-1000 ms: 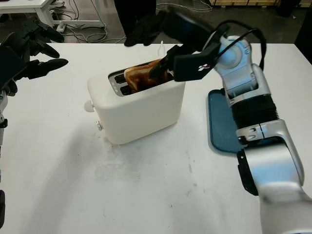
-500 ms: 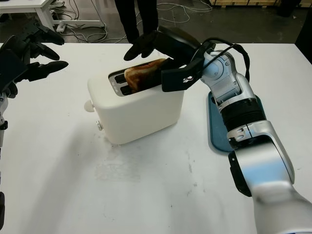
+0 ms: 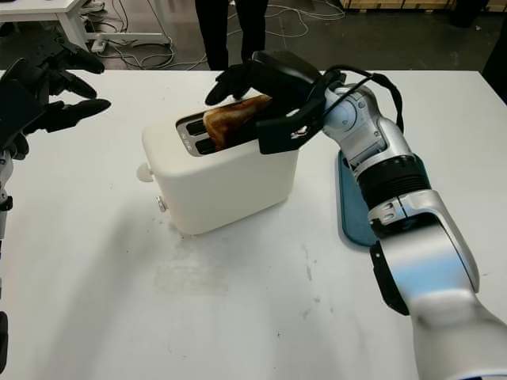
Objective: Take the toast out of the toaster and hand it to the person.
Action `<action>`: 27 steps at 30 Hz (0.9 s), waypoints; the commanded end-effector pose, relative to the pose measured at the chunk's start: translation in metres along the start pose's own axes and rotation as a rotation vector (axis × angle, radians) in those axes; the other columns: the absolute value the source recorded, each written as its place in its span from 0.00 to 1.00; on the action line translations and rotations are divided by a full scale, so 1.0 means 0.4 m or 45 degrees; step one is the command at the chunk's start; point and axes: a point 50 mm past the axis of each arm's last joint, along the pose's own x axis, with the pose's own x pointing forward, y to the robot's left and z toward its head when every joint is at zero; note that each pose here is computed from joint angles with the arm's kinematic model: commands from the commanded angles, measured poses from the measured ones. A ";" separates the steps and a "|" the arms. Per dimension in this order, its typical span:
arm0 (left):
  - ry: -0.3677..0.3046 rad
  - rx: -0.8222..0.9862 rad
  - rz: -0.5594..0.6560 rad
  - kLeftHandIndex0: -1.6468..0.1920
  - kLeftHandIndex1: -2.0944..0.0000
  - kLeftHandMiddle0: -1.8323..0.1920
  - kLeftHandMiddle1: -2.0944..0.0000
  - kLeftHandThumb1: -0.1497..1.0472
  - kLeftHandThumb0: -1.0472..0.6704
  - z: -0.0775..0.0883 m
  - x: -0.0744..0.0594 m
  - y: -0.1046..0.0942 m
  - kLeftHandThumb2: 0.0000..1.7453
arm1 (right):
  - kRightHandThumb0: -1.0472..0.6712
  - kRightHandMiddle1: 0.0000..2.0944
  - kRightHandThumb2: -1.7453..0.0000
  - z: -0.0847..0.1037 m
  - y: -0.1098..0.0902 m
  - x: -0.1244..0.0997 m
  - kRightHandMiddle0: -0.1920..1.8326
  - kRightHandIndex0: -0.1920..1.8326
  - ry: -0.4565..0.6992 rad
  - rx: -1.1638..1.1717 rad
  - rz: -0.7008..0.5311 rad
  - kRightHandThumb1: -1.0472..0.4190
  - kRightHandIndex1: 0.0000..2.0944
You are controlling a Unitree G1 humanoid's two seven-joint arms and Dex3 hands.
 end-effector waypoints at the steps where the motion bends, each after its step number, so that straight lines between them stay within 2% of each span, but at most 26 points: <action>1: -0.011 -0.019 0.011 0.89 0.27 0.91 0.23 0.87 0.00 0.003 -0.003 0.003 0.00 | 0.31 0.42 1.00 0.001 -0.015 -0.005 0.58 0.56 0.025 -0.106 0.041 0.18 0.58; 3: -0.010 -0.012 0.013 0.89 0.27 0.91 0.23 0.87 0.00 0.004 -0.004 0.003 0.00 | 0.27 0.52 0.99 0.005 -0.020 -0.005 0.56 0.59 0.060 -0.202 0.103 0.15 0.62; 4: -0.009 -0.008 0.015 0.89 0.28 0.91 0.23 0.87 0.00 0.004 -0.004 0.003 0.00 | 0.25 0.59 0.99 0.007 -0.021 -0.006 0.55 0.60 0.070 -0.235 0.130 0.12 0.68; 8: -0.013 -0.001 0.014 0.89 0.28 0.91 0.23 0.88 0.00 0.005 -0.005 0.004 0.00 | 0.22 0.70 0.96 0.010 -0.014 -0.009 0.55 0.62 0.068 -0.333 0.171 0.09 0.79; 10: -0.012 -0.003 0.013 0.89 0.27 0.91 0.23 0.87 0.00 0.005 -0.005 0.004 0.00 | 0.22 0.68 0.91 0.013 -0.011 -0.010 0.55 0.63 0.062 -0.372 0.182 0.09 0.78; 12: -0.011 0.011 0.016 0.89 0.27 0.91 0.23 0.88 0.00 0.005 -0.005 0.004 0.00 | 0.24 0.55 0.85 0.014 -0.009 -0.011 0.59 0.65 0.054 -0.377 0.180 0.09 0.72; 14: -0.014 0.016 0.018 0.89 0.28 0.91 0.23 0.88 0.00 0.004 -0.006 0.004 0.00 | 0.26 0.51 0.83 0.015 -0.008 -0.011 0.61 0.65 0.050 -0.381 0.185 0.09 0.72; 16: -0.012 -0.001 0.017 0.89 0.28 0.91 0.23 0.88 0.00 0.002 -0.006 0.004 0.00 | 0.28 0.56 0.82 0.016 -0.008 -0.011 0.59 0.64 0.050 -0.384 0.192 0.09 0.74; 19: -0.013 0.005 0.016 0.89 0.28 0.91 0.23 0.87 0.00 0.002 -0.006 0.004 0.00 | 0.30 0.79 0.80 0.016 -0.006 -0.012 0.52 0.62 0.040 -0.382 0.176 0.09 0.82; 24: -0.014 0.007 0.015 0.89 0.28 0.91 0.23 0.88 0.00 0.002 -0.006 0.003 0.00 | 0.32 0.83 0.79 0.019 -0.015 -0.015 0.51 0.62 0.002 -0.395 0.079 0.09 0.83; 27: -0.011 0.005 0.016 0.89 0.28 0.91 0.23 0.88 0.00 0.002 -0.006 0.002 0.00 | 0.33 0.83 0.79 0.018 -0.036 -0.017 0.50 0.62 -0.021 -0.341 -0.039 0.09 0.83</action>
